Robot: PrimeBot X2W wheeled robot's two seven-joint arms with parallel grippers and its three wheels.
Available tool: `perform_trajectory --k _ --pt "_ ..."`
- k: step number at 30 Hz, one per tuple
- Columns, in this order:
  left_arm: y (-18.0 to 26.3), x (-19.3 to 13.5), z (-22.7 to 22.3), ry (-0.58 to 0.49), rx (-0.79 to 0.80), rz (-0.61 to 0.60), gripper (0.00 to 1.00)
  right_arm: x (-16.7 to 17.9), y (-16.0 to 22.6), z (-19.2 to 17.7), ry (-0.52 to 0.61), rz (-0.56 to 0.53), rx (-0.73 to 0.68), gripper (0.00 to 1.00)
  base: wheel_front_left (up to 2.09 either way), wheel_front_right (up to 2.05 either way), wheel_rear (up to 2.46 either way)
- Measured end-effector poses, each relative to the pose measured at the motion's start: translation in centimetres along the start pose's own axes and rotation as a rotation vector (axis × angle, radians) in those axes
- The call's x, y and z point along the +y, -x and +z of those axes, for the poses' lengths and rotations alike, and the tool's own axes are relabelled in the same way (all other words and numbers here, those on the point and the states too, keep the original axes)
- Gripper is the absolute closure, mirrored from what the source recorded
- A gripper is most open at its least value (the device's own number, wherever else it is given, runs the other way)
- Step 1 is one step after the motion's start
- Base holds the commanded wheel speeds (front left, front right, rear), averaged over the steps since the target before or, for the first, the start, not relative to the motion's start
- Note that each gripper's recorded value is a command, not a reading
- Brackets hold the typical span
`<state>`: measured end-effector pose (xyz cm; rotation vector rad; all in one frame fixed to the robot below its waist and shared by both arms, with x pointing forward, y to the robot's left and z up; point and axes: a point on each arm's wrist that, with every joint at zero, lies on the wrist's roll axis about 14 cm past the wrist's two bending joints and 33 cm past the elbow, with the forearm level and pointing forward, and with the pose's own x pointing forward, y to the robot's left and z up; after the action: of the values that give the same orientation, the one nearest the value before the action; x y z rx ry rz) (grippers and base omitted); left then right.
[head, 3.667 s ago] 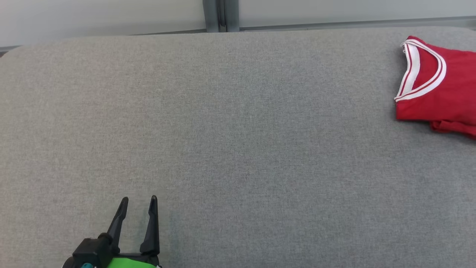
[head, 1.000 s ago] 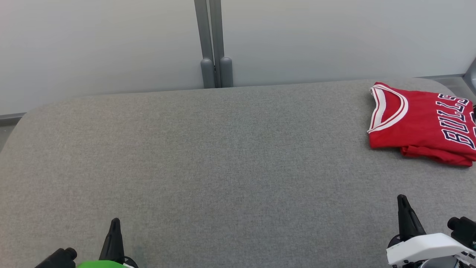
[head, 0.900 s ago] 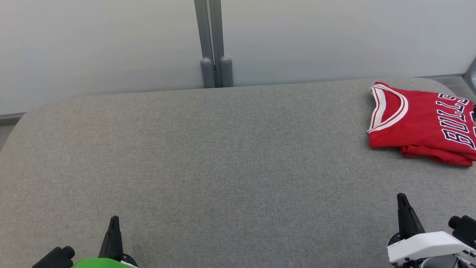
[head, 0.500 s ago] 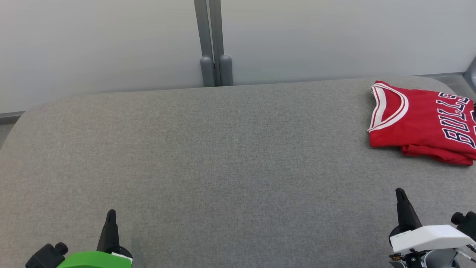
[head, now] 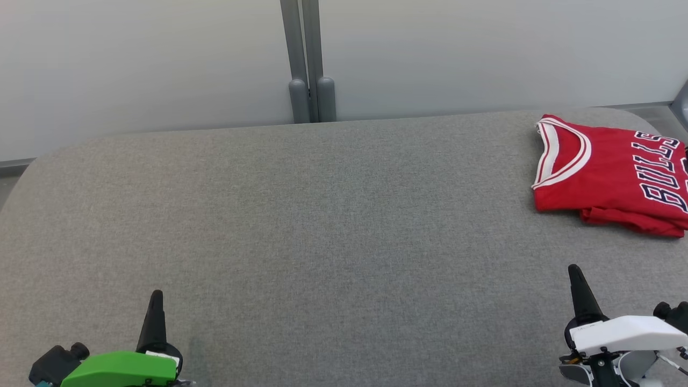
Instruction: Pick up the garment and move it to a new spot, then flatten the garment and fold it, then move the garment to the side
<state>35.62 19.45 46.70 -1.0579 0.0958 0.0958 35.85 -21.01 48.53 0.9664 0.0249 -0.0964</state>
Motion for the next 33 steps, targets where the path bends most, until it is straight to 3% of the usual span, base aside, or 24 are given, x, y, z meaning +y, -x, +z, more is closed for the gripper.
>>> perform_trajectory --k 33 --pt "-1.5 -1.6 1.2 0.289 -0.001 -0.051 1.00 1.2 -1.5 0.0 -0.343 0.033 0.026 1.00 0.00 0.00 0.00"
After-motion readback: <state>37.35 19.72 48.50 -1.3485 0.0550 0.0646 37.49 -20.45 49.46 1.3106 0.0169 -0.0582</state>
